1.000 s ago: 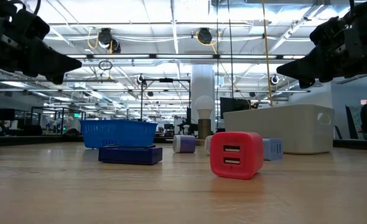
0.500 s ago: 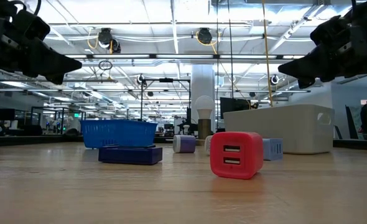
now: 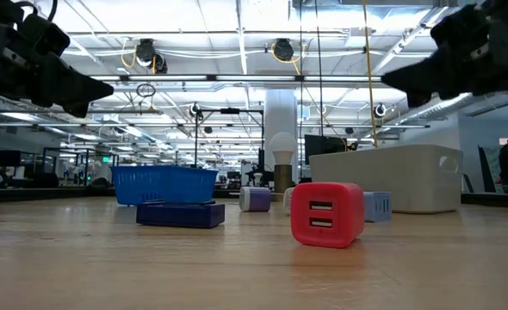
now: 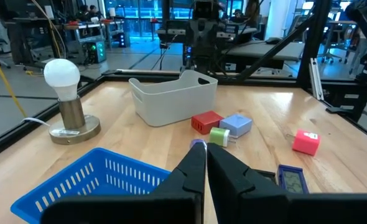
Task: Pick & Place Office items
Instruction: Put the pink charger into the gray bin
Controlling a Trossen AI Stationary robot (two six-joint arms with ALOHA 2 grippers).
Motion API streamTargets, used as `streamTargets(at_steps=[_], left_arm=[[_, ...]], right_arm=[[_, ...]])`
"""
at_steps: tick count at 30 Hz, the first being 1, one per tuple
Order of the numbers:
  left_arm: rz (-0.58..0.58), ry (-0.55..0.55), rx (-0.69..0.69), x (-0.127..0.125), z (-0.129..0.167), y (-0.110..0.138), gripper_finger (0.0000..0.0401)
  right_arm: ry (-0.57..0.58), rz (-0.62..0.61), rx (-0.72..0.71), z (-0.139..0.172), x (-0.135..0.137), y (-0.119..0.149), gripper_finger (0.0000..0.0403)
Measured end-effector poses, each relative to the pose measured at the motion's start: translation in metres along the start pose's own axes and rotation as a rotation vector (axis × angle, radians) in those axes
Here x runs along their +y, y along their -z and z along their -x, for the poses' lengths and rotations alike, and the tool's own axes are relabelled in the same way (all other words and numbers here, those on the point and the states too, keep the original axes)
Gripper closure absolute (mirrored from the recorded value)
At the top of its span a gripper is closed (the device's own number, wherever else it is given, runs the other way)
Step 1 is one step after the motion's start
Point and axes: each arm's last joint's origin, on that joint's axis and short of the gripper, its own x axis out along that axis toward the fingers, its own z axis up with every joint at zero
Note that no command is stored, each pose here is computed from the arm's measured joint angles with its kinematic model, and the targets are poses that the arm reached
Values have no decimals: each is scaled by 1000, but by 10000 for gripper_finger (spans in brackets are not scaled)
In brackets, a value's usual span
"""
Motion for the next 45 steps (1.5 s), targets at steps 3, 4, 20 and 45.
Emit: streamTargets(at_steps=[3, 4, 20, 45], left_arm=[[1, 0, 0, 0, 0, 0, 390], [1, 0, 0, 0, 0, 0, 394], [38, 0, 1, 0, 0, 0, 392], [46, 1, 1, 0, 0, 0, 386]], right_arm=[[-42, 24, 37, -8, 6, -3, 343], [-59, 25, 56, -11, 9, -4, 332], [-207, 41, 377, -99, 63, -26, 159], [-673, 179, 588, -205, 144, 6, 104]])
